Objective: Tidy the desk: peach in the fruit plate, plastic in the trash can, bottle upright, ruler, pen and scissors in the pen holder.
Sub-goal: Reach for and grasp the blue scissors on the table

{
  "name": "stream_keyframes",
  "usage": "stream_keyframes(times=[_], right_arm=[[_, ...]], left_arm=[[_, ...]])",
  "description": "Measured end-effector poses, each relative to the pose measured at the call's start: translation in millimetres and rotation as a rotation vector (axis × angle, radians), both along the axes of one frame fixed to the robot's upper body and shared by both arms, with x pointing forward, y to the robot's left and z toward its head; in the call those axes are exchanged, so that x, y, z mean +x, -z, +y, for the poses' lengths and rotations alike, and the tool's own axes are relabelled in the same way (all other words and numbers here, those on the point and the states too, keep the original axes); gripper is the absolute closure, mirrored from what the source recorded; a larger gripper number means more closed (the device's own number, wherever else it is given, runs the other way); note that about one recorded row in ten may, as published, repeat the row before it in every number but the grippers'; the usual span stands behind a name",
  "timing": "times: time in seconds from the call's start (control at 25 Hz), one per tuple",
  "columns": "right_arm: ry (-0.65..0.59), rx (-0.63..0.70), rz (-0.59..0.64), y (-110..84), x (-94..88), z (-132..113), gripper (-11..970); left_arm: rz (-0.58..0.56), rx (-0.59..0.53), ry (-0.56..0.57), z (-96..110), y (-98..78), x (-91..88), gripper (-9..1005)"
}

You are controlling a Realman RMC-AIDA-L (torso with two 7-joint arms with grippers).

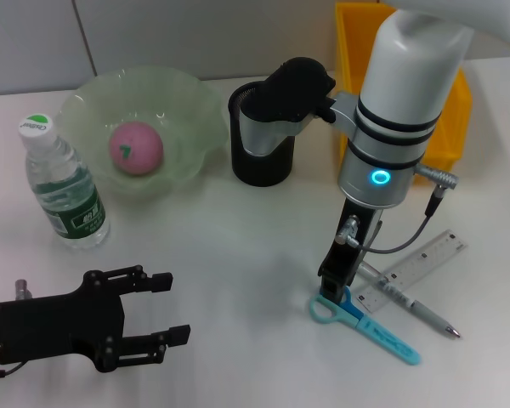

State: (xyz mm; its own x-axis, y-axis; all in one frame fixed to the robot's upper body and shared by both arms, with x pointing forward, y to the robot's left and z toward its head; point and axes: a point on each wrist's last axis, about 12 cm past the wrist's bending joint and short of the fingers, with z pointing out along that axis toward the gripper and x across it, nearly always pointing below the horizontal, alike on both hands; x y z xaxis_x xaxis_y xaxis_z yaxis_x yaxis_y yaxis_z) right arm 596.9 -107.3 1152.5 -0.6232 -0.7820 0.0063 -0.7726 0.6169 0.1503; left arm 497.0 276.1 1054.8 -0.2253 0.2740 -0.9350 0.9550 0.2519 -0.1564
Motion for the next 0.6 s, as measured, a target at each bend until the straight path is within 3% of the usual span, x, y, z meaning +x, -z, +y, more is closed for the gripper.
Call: stream_keyframes(times=[0.6], right_arm=[[0.031,-0.002,0.006,6.7,1.7,1.0,677]], left_arm=[[0.004,0.0,0.003,-1.7,-1.3,2.4,243]])
